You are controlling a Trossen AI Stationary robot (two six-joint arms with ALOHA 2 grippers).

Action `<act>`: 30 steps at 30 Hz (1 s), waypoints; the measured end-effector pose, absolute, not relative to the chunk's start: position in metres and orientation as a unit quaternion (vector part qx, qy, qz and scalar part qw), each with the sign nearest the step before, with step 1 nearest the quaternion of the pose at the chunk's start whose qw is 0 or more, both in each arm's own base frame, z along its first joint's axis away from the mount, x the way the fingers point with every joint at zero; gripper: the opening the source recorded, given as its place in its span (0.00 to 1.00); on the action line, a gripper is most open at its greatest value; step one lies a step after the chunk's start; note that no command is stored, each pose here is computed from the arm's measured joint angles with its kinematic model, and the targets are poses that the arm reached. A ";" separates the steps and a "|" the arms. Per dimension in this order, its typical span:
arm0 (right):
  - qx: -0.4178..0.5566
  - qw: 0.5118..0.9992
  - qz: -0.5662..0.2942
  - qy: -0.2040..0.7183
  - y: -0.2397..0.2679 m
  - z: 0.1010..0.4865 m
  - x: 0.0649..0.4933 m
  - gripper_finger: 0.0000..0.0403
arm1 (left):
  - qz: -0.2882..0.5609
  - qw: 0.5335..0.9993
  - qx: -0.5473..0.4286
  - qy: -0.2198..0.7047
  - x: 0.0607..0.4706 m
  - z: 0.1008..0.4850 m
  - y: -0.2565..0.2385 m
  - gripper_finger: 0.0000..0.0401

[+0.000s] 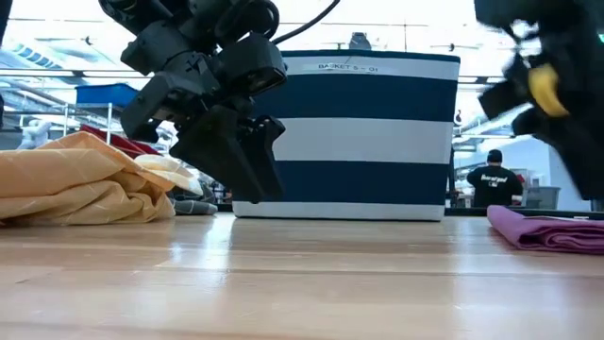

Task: Fold towel
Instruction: Move the purple towel to the right of the table

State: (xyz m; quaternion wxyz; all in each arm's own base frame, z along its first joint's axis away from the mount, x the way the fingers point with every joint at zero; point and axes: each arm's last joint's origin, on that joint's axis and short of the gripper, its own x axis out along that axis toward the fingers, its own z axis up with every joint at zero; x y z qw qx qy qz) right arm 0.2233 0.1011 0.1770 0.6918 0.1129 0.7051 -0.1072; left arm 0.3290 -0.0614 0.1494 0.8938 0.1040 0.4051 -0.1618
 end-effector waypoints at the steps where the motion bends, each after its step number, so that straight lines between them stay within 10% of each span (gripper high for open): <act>1: 0.139 0.710 -0.089 0.685 0.106 0.178 0.230 0.30 | -0.162 0.893 0.104 0.407 0.329 0.149 -0.061 0.53; 12: 0.178 0.727 -0.065 0.659 0.117 0.164 0.248 0.30 | -0.162 0.893 0.104 0.408 0.329 0.149 -0.061 0.53; 30: 0.044 0.566 -0.093 0.818 0.111 0.137 0.216 0.30 | -0.163 0.890 0.106 0.412 0.328 0.148 -0.061 0.53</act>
